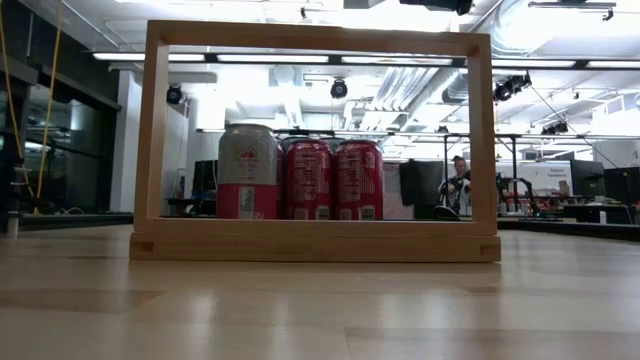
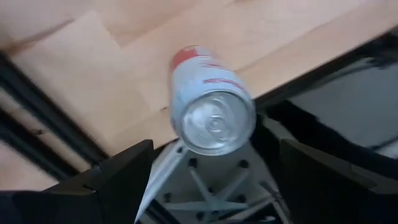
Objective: Place canned beverage on shelf
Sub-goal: Put the pink can on the shelf aligned with the other pink can
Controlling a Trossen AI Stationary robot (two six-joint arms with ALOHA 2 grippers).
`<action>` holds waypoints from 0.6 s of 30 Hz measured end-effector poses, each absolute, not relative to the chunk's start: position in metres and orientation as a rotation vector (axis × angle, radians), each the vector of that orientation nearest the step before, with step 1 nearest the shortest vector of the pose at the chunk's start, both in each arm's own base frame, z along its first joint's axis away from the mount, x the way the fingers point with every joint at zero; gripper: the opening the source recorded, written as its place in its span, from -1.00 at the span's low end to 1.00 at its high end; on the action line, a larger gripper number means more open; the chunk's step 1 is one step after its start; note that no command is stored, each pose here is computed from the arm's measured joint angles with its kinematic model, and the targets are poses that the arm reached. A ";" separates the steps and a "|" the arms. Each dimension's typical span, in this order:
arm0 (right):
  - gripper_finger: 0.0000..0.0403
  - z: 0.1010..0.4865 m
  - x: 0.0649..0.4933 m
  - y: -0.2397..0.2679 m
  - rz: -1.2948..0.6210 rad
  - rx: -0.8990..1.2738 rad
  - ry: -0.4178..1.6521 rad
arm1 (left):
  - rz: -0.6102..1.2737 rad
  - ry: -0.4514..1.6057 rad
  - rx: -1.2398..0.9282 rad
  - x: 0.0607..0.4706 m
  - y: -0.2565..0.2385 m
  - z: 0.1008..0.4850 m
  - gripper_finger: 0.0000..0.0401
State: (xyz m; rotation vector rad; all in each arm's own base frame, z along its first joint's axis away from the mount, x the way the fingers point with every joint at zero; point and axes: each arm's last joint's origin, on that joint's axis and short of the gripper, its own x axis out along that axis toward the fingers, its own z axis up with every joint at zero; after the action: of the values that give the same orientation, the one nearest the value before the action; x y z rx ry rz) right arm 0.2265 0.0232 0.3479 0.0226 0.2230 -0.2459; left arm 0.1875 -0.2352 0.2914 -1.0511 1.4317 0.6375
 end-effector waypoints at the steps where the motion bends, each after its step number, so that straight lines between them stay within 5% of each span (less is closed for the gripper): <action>1: 0.64 0.348 0.227 0.023 -0.245 0.019 0.224 | 0.654 1.453 -1.029 0.189 -0.237 0.289 0.70; 18: 0.64 0.343 0.225 0.023 -0.244 0.000 0.272 | 0.754 1.487 -0.916 0.209 -0.261 0.258 0.69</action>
State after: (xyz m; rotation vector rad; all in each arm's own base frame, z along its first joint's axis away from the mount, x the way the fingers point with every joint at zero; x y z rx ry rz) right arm 0.2253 0.0231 0.3433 0.0000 0.2722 -0.2437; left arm 0.2088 -0.2611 0.2578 -0.9155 1.4867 0.7542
